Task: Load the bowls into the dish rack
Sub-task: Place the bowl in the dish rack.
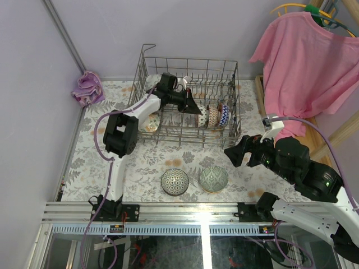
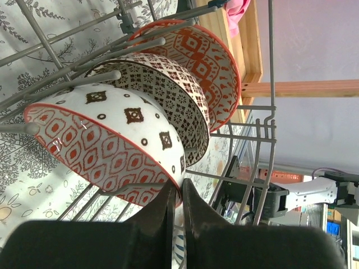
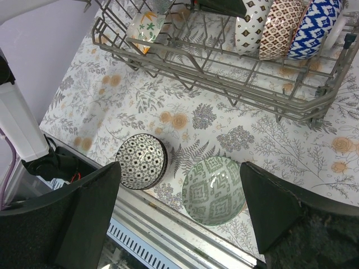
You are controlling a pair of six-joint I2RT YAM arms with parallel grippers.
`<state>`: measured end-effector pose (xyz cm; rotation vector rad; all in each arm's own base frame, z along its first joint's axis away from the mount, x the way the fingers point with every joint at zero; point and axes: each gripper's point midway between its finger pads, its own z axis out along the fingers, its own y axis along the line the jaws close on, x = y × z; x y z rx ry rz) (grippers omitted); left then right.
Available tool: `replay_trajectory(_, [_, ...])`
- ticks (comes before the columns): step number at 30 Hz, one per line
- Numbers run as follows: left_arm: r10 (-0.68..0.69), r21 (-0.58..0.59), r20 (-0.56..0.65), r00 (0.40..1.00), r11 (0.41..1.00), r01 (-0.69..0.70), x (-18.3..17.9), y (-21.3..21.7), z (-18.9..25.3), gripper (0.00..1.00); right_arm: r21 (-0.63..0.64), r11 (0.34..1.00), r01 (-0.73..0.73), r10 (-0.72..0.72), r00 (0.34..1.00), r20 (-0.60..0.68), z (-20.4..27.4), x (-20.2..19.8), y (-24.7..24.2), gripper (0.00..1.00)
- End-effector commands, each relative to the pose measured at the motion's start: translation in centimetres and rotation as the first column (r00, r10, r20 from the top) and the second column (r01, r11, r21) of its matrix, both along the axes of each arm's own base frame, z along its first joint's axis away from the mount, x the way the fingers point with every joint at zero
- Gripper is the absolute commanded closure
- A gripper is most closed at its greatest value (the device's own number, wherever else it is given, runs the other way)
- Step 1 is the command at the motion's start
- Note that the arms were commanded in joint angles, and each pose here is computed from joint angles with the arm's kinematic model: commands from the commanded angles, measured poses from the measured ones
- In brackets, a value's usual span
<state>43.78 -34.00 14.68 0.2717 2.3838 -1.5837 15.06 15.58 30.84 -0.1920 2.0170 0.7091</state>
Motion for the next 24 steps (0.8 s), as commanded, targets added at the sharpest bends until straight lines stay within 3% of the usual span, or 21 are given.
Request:
replay_trajectory(1, [-0.061,-0.041,-0.086,0.994,0.998,0.058,-1.1,1.5,0.9,0.97,0.049,0.999,-0.016,0.015,1.0,0.023,1.2,0.0,0.6,0.06])
replay_trajectory(15, [-0.123,-0.071,-0.079,0.989,0.991,0.118,-1.3,2.5,1.7,0.95,0.043,0.999,-0.026,0.026,1.0,0.008,0.9,0.2,1.3,0.06])
replay_trajectory(20, [-0.08,-0.04,-0.117,0.99,0.996,0.076,-0.9,2.4,0.8,0.67,0.042,0.999,-0.032,0.032,0.999,0.009,0.9,0.3,1.5,0.06])
replay_trajectory(24, [-0.012,-0.046,-0.139,0.99,0.999,0.006,-0.6,2.3,0.8,0.64,0.045,0.998,-0.04,0.039,0.999,0.007,0.8,0.3,1.8,0.06])
